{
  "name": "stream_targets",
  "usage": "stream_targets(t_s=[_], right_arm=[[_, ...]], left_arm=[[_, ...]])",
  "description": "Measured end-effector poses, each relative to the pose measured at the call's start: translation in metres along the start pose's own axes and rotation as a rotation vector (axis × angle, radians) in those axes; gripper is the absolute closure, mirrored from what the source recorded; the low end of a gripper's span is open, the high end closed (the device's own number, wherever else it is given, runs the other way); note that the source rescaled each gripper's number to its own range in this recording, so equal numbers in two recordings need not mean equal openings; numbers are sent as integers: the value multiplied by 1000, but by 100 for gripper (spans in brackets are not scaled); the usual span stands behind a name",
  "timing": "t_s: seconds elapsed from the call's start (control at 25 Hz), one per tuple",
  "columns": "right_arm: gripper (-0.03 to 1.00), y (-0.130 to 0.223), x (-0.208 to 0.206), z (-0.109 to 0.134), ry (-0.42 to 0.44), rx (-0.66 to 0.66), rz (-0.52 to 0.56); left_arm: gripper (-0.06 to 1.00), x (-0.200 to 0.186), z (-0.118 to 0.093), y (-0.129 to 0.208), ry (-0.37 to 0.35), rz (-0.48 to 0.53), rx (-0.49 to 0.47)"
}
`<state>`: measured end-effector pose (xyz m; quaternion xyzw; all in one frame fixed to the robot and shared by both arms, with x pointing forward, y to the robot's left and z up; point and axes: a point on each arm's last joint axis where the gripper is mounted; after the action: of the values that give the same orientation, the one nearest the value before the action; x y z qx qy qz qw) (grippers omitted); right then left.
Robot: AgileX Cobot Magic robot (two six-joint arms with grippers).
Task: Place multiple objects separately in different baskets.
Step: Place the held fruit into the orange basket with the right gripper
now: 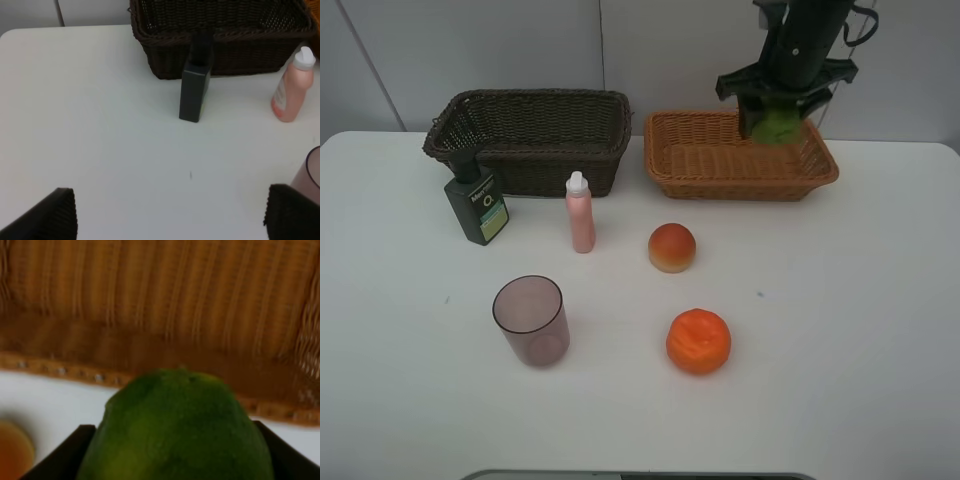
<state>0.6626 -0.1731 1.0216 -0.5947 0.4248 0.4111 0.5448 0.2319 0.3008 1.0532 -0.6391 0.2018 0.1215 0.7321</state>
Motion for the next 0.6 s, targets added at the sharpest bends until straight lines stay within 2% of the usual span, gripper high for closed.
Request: stream_targets(t_s=[0.24,0.6], right_arm=[[96,-32,23,5,7,-11,-52],[97,-40,80,-6,14,13,-42]], left_arm=[[-1,0,0,0,0,0,0],[-1,0,0,0,0,0,0]])
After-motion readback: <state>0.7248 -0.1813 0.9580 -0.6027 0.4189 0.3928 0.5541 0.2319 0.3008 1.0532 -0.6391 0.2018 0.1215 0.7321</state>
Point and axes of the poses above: a point on each arm's last joint axis where the gripper is mounted, x pointing out along that axis toward the gripper, z along the wrist's bending axis when the last joint is at zero, y = z × x, and after that the axes turned 8 degrees about x, right-handed
